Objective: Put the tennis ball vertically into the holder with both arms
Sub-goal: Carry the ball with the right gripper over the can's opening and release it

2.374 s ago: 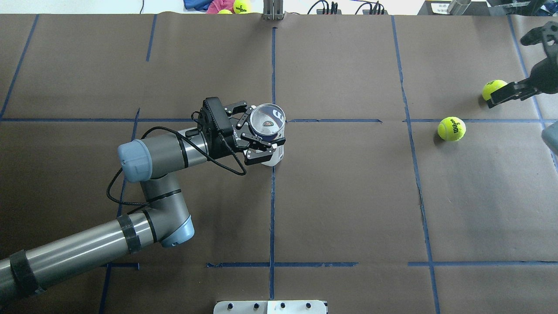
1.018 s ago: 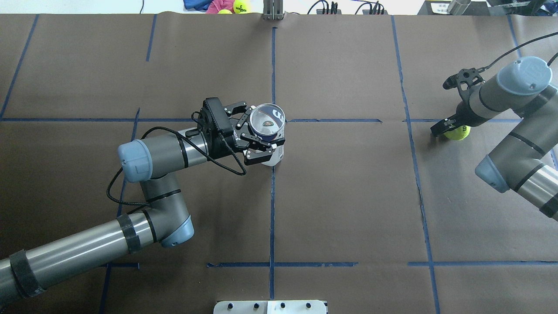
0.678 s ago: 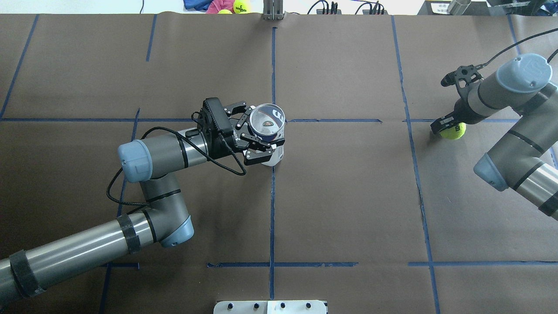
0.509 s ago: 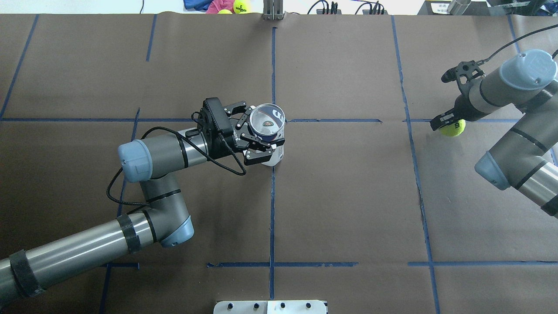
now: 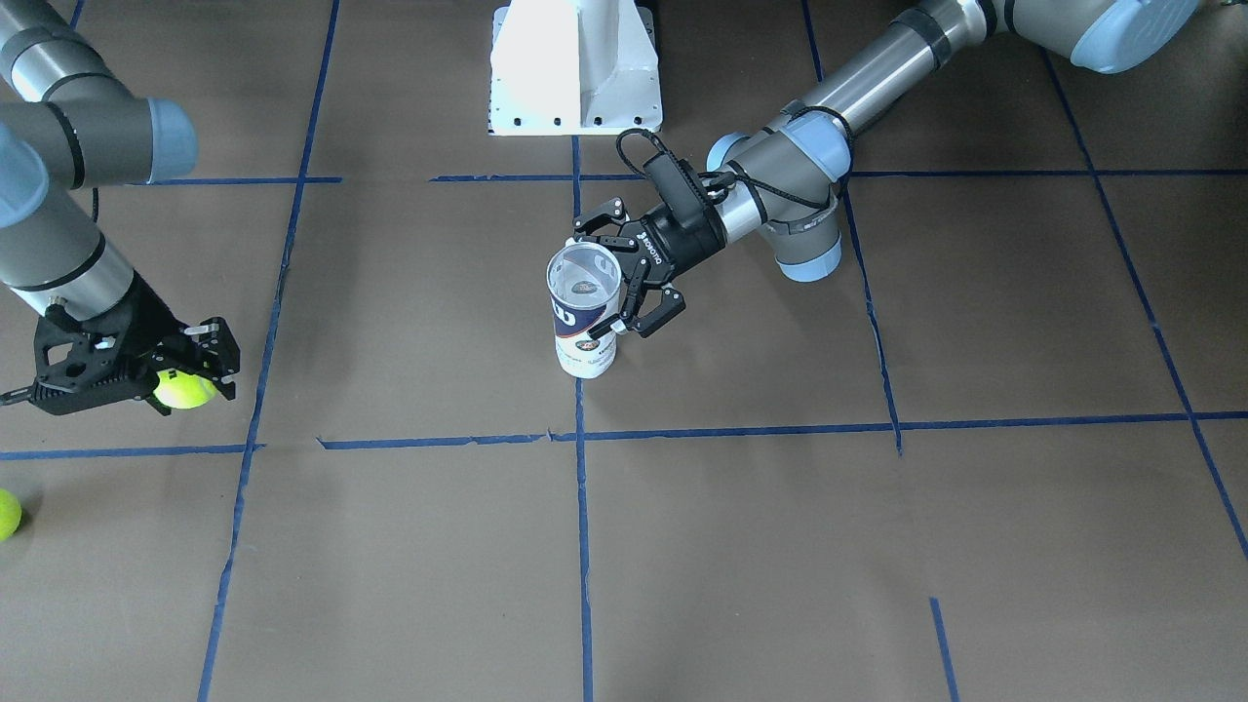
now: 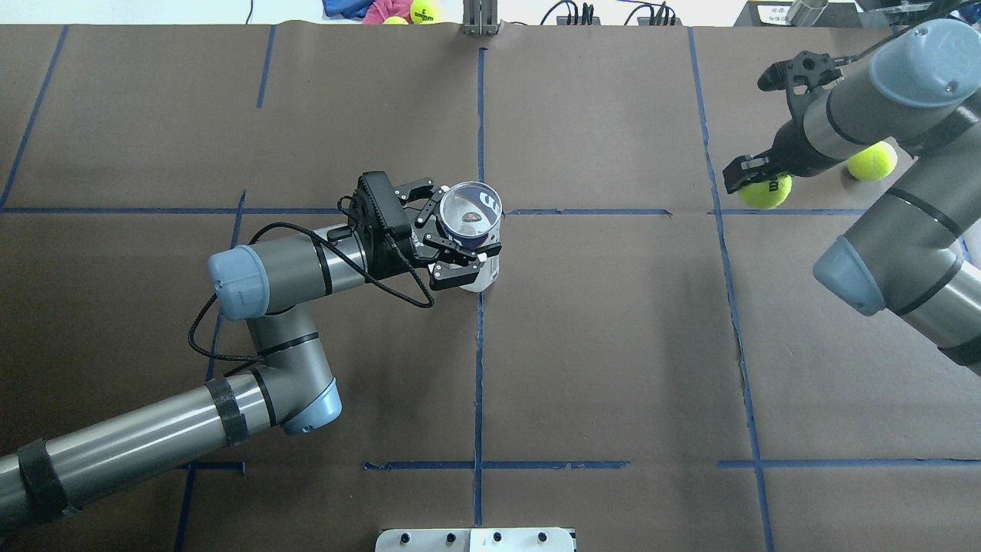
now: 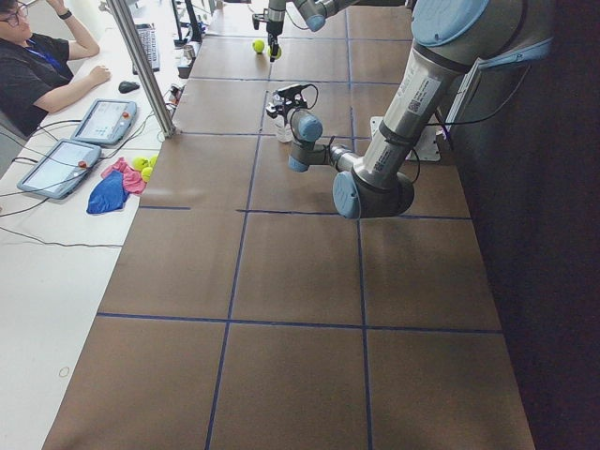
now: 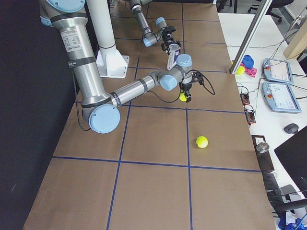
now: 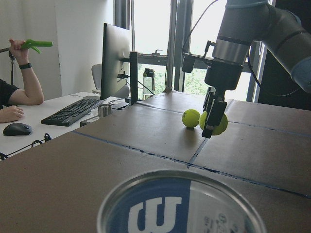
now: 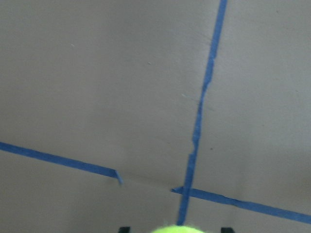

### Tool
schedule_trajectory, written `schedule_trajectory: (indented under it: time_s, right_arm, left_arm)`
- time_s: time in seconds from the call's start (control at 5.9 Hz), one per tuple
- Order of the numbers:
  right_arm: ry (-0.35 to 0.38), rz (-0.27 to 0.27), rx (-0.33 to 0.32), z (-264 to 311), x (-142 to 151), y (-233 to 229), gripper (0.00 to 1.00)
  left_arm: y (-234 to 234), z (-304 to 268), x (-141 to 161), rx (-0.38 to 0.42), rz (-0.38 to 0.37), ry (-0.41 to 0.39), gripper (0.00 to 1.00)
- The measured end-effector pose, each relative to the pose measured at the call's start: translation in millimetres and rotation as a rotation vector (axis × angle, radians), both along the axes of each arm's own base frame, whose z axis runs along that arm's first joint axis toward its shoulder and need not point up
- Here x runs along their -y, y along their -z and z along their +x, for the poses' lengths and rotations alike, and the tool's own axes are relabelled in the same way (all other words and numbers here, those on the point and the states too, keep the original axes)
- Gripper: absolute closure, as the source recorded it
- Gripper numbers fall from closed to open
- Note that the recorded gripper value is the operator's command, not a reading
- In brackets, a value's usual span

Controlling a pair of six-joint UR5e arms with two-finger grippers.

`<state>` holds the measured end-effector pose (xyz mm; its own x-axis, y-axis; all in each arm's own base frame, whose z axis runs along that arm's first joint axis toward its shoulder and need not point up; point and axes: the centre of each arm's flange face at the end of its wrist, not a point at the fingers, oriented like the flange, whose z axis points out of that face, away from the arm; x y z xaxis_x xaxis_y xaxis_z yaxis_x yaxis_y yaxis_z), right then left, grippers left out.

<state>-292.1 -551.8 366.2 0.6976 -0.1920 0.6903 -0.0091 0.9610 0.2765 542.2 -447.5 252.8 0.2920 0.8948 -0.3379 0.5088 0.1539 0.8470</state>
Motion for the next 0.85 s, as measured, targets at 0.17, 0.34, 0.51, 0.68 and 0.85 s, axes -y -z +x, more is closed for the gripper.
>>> schedule_trajectory:
  time_s: [0.17, 0.34, 0.51, 0.68, 0.85]
  right_arm:
    - [-0.018, -0.041, 0.011, -14.2, -3.3, 66.3, 0.98]
    - [-0.045, -0.089, 0.037, -31.1, -12.9, 128.6, 0.98]
    - [-0.087, -0.136, 0.083, -51.2, -25.1, 185.7, 0.98]
    - [-0.118, -0.171, 0.117, -69.8, -37.7, 238.7, 0.96]
    - [-0.130, -0.192, 0.131, -85.9, -49.8, 280.2, 0.93]
  left_arm:
    - [1.8, 1.0, 0.6, 0.006, -0.003, 0.000, 0.03]
    - [1.9, 1.7, 0.9, 0.011, -0.006, 0.000, 0.03]
    - [1.9, 2.0, 1.1, 0.012, -0.007, 0.000, 0.03]
    - [1.6, 2.0, 1.1, 0.013, -0.007, 0.000, 0.03]
    - [1.4, 2.0, 1.1, 0.013, -0.007, 0.000, 0.03]
